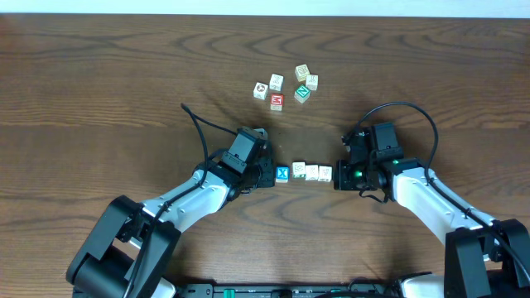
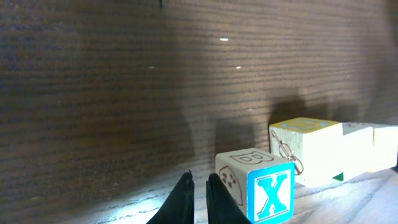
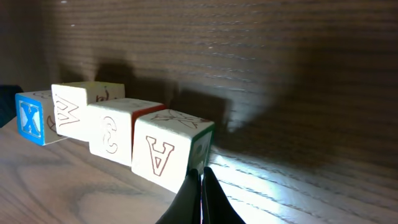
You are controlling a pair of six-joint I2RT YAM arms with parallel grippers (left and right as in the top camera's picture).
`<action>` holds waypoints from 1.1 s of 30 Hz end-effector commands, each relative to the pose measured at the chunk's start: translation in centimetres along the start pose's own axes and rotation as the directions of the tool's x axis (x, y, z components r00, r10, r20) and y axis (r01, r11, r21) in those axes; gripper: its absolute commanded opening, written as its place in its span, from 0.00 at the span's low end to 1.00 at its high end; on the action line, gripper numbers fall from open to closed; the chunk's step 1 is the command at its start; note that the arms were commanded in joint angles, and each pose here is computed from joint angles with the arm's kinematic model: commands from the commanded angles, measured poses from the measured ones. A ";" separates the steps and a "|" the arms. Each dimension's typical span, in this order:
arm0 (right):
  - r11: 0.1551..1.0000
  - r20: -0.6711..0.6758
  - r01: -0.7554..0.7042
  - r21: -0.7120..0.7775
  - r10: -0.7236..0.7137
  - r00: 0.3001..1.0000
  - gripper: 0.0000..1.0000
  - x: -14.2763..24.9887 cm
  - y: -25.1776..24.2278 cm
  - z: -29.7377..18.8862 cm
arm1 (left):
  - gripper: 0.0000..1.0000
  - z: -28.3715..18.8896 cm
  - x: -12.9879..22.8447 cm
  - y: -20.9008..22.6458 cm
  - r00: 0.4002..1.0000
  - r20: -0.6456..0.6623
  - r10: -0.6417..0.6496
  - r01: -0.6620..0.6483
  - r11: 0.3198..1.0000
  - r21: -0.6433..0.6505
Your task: Lift 4 blocks
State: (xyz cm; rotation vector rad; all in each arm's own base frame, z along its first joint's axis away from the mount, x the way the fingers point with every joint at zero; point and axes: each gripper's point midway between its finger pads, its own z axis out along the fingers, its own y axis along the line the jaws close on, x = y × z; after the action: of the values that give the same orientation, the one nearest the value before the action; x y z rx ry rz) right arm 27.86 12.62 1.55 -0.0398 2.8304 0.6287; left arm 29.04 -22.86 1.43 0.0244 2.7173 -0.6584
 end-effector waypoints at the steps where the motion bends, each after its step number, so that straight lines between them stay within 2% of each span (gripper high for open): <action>1: 1.000 -0.027 0.006 -0.027 -0.006 1.000 0.01 0.8 1.0 0.5 | 0.10 0.2 0.1 0.5 1.000 0.005 -0.018 0.018 1.000 -0.020; 9: 0.998 -0.010 0.050 -0.043 -0.051 0.999 0.02 0.6 2.2 0.8 | 0.10 0.2 0.1 0.3 1.000 0.002 -0.032 0.032 0.999 -0.009; 14: 0.999 -0.014 0.046 -0.012 -0.046 0.999 0.01 0.7 1.6 0.8 | 0.10 0.2 0.1 0.3 0.999 0.001 -0.032 0.032 0.999 -0.010; 20: 0.993 -0.010 0.002 0.118 -0.001 1.000 0.01 0.9 -0.8 0.7 | 0.10 0.2 0.0 0.7 1.000 0.011 -0.012 0.013 0.999 -0.030; 33: 0.988 0.043 0.024 0.150 -0.030 0.999 0.01 -1.2 -0.9 0.0 | 0.11 -0.1 -1.6 2.2 0.998 0.060 -0.018 0.022 0.997 -0.070</action>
State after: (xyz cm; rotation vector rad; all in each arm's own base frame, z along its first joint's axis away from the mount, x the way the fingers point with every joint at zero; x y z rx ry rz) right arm 27.86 11.86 0.78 -0.0339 2.8481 0.4244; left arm 29.85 -22.03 1.40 -0.0137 2.6967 -0.6065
